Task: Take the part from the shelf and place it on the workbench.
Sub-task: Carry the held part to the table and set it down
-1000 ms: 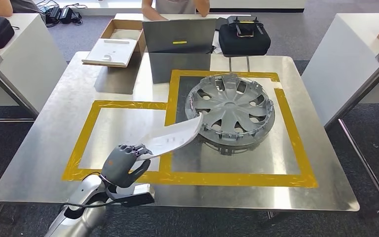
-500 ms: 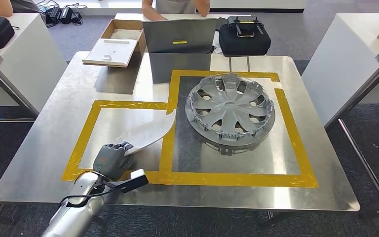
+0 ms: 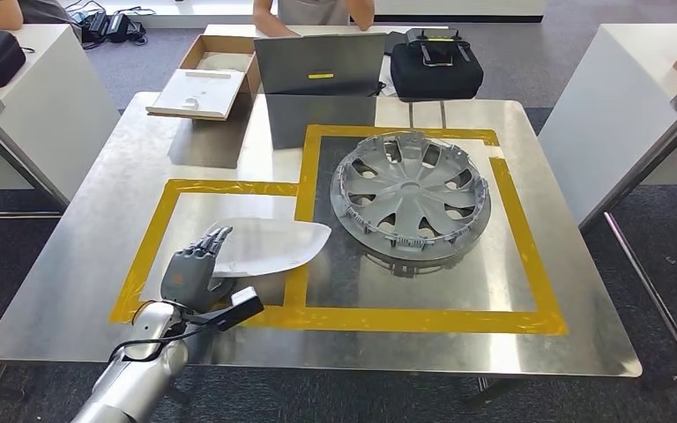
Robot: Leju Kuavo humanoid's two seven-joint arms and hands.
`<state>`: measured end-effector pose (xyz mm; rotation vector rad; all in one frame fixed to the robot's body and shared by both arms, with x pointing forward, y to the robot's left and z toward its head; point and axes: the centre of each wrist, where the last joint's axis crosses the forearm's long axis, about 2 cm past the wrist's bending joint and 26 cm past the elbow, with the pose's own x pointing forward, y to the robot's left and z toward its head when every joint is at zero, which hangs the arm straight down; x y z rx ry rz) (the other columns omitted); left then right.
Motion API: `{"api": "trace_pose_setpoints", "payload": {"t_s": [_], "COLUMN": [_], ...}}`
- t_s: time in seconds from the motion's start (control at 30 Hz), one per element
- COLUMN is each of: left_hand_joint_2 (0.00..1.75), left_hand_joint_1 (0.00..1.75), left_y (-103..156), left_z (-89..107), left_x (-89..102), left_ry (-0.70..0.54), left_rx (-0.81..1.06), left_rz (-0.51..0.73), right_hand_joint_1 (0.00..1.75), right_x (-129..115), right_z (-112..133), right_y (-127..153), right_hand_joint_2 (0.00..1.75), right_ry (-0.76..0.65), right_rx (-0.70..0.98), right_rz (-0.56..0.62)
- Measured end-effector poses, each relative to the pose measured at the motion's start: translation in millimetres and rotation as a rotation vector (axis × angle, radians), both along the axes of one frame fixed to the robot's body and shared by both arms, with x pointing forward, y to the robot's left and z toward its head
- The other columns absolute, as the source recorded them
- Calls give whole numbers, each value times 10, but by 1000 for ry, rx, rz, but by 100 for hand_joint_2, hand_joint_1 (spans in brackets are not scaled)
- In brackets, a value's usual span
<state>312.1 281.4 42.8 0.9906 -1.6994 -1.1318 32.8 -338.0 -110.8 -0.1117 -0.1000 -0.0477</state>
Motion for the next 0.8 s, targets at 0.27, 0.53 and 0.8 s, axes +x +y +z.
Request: {"api": "trace_pose_setpoints", "payload": {"t_s": [0.27, 0.53, 0.8], "left_hand_joint_2": [0, 0, 0], "left_hand_joint_1": [0, 0, 0], "left_y": [35, -150, -144], "left_z": [87, 446, 737], "left_x": [28, -134, -275], "left_ry": [105, 203, 84], "left_rx": [-566, -1536, -1589], "left_rz": [-19, -534, -619], "right_hand_joint_1": [0, 0, 0], "right_x": [-30, -60, -59], "right_z": [-4, -8, -9], "right_y": [22, 42, 53], "right_hand_joint_2": [0, 0, 0], "right_ry": [8, 11, 2], "right_rx": [-5, -1, 5], "right_rz": [-58, -99, -88]}}
